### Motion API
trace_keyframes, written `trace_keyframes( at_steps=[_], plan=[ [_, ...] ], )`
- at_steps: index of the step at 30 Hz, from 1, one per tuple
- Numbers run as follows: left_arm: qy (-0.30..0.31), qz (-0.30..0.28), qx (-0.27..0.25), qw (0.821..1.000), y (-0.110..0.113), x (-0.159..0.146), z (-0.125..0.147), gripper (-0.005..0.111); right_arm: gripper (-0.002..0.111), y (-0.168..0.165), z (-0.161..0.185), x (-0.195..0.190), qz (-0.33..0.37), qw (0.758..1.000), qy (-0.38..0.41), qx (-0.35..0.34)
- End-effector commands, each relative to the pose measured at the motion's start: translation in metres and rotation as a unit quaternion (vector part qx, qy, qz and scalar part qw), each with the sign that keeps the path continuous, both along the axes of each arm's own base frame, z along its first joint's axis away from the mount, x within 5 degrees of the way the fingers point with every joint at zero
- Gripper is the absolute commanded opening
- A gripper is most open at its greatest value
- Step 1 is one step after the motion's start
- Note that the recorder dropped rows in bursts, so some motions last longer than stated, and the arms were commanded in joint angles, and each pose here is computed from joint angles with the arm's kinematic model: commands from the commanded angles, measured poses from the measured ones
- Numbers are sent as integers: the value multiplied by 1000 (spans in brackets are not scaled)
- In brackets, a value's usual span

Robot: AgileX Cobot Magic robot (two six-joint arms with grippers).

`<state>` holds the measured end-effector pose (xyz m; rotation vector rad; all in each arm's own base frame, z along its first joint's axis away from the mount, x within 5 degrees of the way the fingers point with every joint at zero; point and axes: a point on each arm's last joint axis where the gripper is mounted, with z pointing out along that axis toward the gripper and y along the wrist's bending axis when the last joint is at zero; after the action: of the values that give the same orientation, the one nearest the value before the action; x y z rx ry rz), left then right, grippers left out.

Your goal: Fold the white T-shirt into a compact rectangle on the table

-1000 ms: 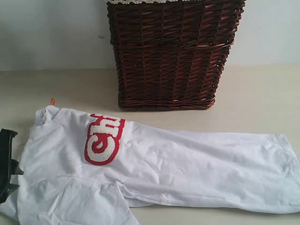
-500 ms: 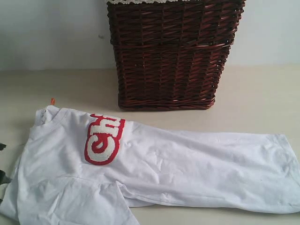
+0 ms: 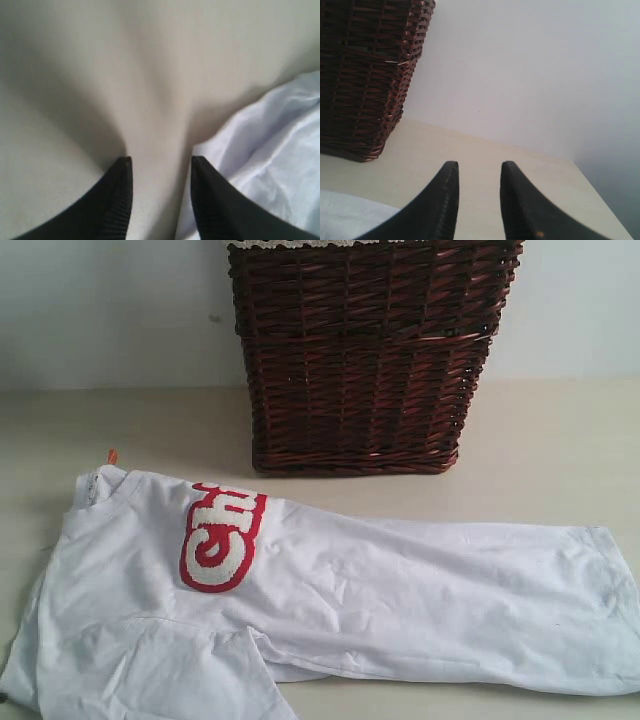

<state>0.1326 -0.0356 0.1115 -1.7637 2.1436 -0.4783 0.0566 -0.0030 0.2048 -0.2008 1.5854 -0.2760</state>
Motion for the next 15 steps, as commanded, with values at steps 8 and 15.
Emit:
trace_keyframes(
  at_steps=[8, 15],
  plan=[
    [-116, -62, 48, 990, -4, 34, 37, 39, 30, 0, -1, 0, -2, 1000, -3, 3],
    [-145, -175, 71, 971, -13, 38, 48, 39, 30, 0, -1, 0, -2, 1000, -3, 3]
  ],
)
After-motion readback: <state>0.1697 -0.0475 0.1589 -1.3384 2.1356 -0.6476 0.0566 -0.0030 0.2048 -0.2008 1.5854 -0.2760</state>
